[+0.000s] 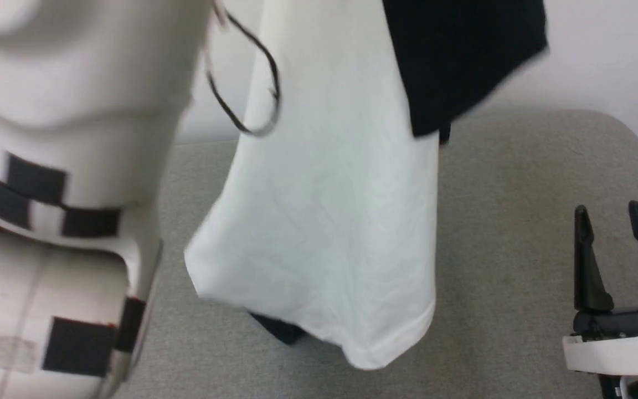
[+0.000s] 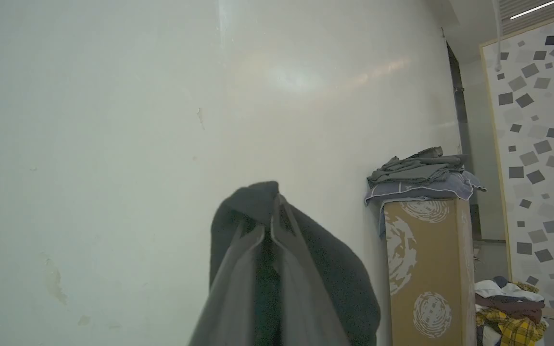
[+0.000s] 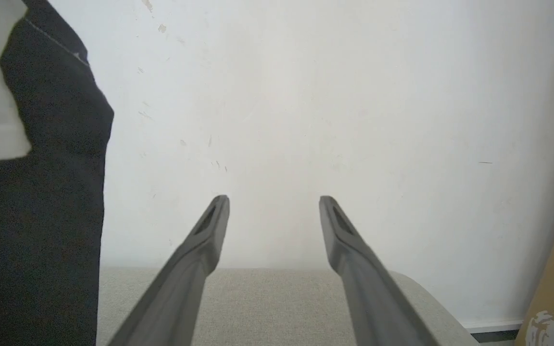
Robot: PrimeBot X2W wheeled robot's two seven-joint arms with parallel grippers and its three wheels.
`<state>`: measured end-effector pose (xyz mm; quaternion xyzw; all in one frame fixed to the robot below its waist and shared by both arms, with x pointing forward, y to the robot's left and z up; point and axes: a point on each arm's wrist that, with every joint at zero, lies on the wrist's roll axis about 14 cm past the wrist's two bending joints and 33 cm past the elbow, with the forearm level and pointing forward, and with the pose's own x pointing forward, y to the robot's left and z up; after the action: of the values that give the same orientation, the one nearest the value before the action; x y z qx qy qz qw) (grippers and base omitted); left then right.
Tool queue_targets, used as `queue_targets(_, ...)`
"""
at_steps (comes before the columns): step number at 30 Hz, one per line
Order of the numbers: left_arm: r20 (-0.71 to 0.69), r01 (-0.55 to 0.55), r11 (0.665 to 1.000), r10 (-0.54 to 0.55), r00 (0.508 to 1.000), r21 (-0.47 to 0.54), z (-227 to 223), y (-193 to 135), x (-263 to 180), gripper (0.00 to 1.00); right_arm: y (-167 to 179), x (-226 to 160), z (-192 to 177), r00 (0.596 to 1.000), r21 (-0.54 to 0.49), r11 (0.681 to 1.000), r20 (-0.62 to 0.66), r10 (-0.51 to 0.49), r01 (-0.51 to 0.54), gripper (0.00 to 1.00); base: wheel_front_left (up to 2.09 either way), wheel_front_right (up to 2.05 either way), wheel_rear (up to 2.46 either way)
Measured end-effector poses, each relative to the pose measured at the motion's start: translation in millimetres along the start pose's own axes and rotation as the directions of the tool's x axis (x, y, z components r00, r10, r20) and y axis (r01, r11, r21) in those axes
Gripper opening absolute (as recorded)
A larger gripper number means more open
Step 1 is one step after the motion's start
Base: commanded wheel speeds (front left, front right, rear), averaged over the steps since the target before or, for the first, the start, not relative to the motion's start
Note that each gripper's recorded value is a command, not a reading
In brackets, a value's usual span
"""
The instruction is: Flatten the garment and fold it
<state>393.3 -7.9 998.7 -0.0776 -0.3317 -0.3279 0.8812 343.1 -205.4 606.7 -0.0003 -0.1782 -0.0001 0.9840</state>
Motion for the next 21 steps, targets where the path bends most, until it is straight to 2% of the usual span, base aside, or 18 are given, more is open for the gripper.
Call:
queue_targets(8,-0.256,-0.057,0.981,0.008,0.967,-0.184,-152.7,0.1,-39.5,0.0,-20.6,-0.7,-7.9,0.998,-0.047,0.997,-0.033,-0.057,0.056,1.0,0.0,0.0,0.0)
queue_targets(13,-0.441,-0.098,0.963,-0.024,0.897,-0.252,-247.2,-19.8,-96.6,0.0,-21.4,4.5,-16.4,0.997,-0.053,0.997,-0.056,-0.059,0.056,1.0,0.0,0.0,0.0)
queue_targets(17,-0.601,-0.179,0.952,-0.007,0.799,-0.248,-314.3,-26.7,-157.8,0.0,-16.9,10.1,-22.9,0.997,-0.049,0.998,-0.07,-0.045,0.041,1.0,0.0,0.0,0.0)
queue_targets(21,-0.783,-0.225,0.952,-0.022,0.621,-0.206,-377.7,-37.8,-237.5,0.0,-12.4,14.4,-29.4,0.996,-0.051,0.998,-0.089,-0.031,0.026,1.0,0.0,0.0,0.0)
